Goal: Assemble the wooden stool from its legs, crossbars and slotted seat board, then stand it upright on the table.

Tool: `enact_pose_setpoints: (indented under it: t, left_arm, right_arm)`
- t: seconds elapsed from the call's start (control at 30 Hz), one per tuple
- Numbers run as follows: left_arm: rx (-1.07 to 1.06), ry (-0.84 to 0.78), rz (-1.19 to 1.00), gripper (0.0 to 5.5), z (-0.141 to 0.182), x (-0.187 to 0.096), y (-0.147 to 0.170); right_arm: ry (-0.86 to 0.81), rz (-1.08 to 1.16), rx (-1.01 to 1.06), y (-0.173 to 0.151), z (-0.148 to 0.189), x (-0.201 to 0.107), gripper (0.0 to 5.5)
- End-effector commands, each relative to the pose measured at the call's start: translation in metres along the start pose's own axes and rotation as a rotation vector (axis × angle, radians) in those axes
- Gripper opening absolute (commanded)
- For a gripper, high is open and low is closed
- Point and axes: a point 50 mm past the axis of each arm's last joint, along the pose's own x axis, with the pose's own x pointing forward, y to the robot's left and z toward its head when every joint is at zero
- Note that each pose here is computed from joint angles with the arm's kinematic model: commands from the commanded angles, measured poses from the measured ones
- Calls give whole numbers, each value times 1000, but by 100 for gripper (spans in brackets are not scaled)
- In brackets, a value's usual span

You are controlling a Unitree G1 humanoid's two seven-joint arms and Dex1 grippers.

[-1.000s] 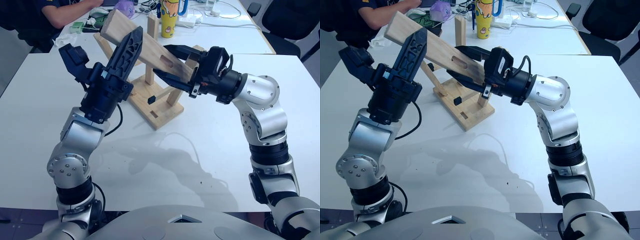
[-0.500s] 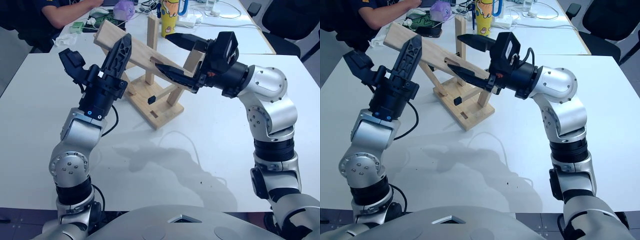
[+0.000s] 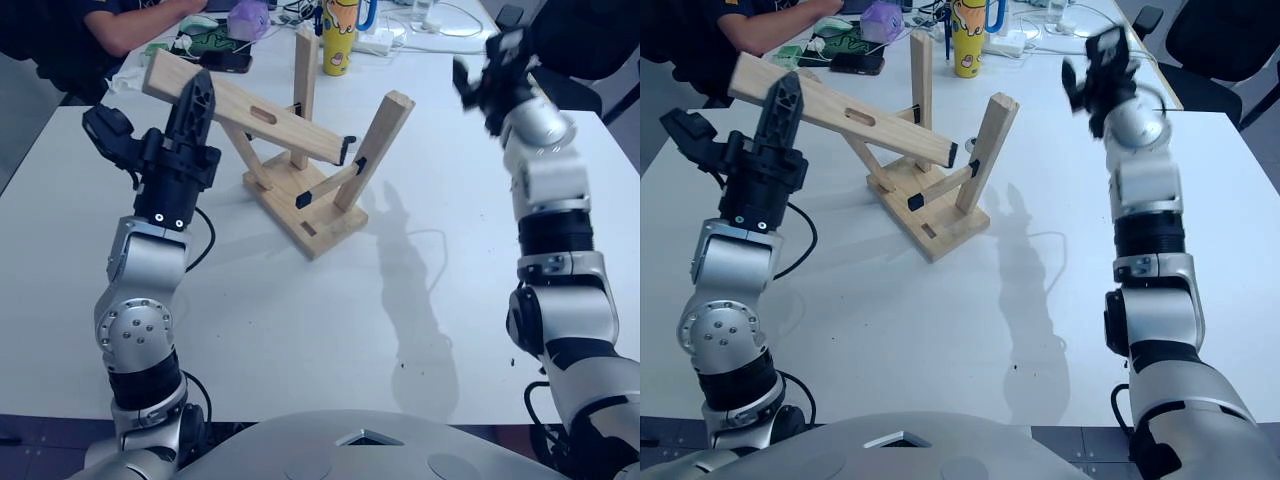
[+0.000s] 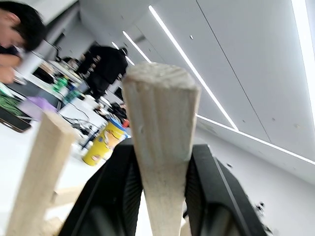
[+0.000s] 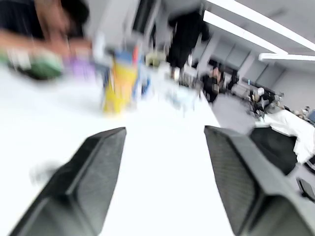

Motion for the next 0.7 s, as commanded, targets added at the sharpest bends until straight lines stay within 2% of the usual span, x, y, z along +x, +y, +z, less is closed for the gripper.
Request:
enact_pose_setpoints:
  t: [0.03,0.17,0.33,0.43,0.53,0.7]
  left_arm:
    - [96,-21,21,104,10,4,3]
    - [146,-18,27,104,12,4,6]
    - [181,-10,24,104,14,5,8]
    - [197,-4,25,104,14,5,9]
    - [224,-3,33,104,15,3,12]
    - [309,-22,34,104,23,0,15]
  right_arm:
    - [72,269,-39,55,-36,-8,212]
    - [170,383,-79,93,-70,-17,153]
    - [169,568,-70,133,-75,-31,74]
    - [60,819,-26,152,-58,-52,71]
    - [-4,1045,2,159,-45,-77,71]
    - [16,1003,43,153,-36,-74,71]
